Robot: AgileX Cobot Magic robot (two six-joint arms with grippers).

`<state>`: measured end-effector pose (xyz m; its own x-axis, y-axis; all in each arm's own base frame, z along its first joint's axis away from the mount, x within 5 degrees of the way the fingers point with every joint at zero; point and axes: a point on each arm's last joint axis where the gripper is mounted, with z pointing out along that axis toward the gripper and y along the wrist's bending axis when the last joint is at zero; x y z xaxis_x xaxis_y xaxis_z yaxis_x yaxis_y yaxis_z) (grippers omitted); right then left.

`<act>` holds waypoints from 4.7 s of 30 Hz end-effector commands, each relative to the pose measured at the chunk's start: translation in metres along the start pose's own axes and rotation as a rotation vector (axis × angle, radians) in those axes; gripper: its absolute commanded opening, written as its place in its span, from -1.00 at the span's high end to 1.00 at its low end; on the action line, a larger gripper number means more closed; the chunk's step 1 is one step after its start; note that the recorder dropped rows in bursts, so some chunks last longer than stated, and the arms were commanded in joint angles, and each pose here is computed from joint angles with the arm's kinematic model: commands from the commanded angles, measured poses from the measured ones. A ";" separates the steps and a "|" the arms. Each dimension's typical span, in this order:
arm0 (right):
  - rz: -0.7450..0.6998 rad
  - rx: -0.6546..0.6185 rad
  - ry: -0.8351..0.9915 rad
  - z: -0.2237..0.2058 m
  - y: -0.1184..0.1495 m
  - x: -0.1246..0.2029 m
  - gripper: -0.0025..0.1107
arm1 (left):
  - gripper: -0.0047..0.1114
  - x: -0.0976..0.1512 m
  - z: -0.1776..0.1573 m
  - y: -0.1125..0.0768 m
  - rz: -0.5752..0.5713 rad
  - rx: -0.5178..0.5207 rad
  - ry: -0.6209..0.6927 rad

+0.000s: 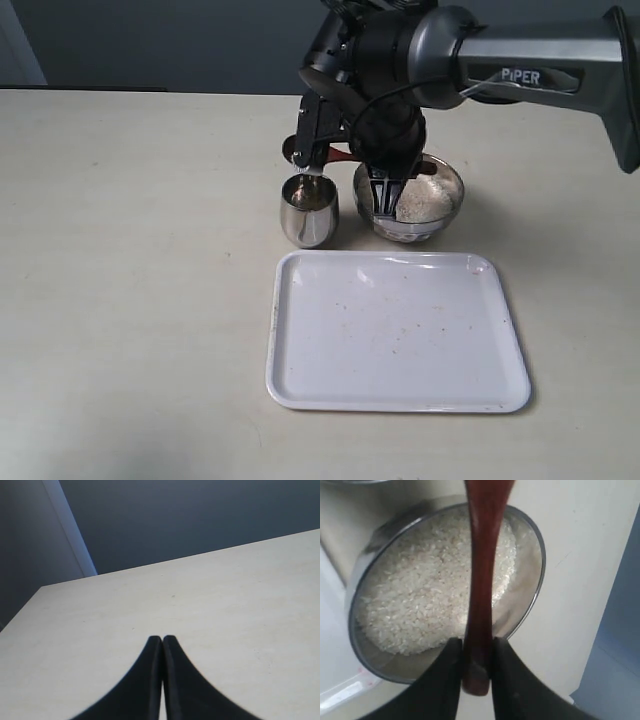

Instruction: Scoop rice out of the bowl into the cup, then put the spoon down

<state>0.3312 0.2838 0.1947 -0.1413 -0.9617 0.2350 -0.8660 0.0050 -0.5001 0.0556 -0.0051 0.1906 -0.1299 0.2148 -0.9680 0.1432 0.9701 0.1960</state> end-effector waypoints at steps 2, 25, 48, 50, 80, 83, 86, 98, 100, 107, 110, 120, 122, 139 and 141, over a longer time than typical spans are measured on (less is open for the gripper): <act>0.005 0.013 0.046 0.007 0.000 0.000 0.97 | 0.91 -0.001 -0.001 0.000 -0.006 -0.003 -0.008; -0.004 -0.007 0.105 0.005 0.005 0.003 0.97 | 0.91 -0.001 -0.001 0.000 -0.004 -0.003 -0.008; -0.013 0.051 0.106 -0.003 0.009 -0.005 0.97 | 0.91 -0.001 -0.001 0.000 -0.004 -0.003 -0.008; -0.008 0.051 0.106 -0.003 0.009 -0.005 0.97 | 0.91 -0.001 -0.001 0.000 -0.004 -0.003 -0.008; 0.018 0.094 0.115 -0.005 0.006 -0.005 0.97 | 0.91 -0.001 -0.001 0.000 -0.004 -0.003 -0.008; 0.025 0.094 0.114 -0.005 0.006 -0.005 0.97 | 0.91 -0.001 -0.001 0.000 -0.004 -0.003 -0.008; 0.031 0.096 0.114 -0.005 0.006 -0.005 0.97 | 0.91 -0.001 -0.001 0.000 -0.004 -0.003 -0.008; 0.036 0.089 0.112 -0.005 0.007 -0.005 0.97 | 0.91 -0.001 -0.001 0.000 -0.004 -0.003 -0.008; 0.038 0.089 0.112 -0.005 0.007 -0.005 0.97 | 0.91 -0.001 -0.001 0.000 -0.004 -0.003 -0.008; 0.033 0.102 0.116 -0.005 0.006 -0.005 0.97 | 0.91 -0.001 -0.001 0.000 -0.004 -0.003 -0.008; 0.038 0.110 0.118 -0.005 0.005 -0.004 0.97 | 0.91 -0.001 -0.001 0.000 -0.004 -0.003 -0.008; 0.028 0.126 0.109 -0.010 0.010 -0.010 0.97 | 0.91 -0.001 -0.001 0.000 -0.004 -0.003 -0.008; 0.029 0.130 0.110 -0.010 0.009 -0.010 0.97 | 0.91 -0.001 -0.001 0.000 -0.004 -0.003 -0.008; 0.053 0.138 0.110 -0.010 0.009 -0.010 0.97 | 0.91 -0.001 -0.001 0.000 -0.004 -0.003 -0.008; 0.054 0.138 0.110 -0.010 0.009 -0.010 0.97 | 0.91 -0.001 -0.001 0.000 -0.004 -0.003 -0.008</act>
<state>0.3188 0.2959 0.1939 -0.2396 -0.9266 0.2900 -0.7930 0.0144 -0.6091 0.0556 -0.0050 0.1906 -0.1292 0.2198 -0.9670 0.1427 0.9691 0.2012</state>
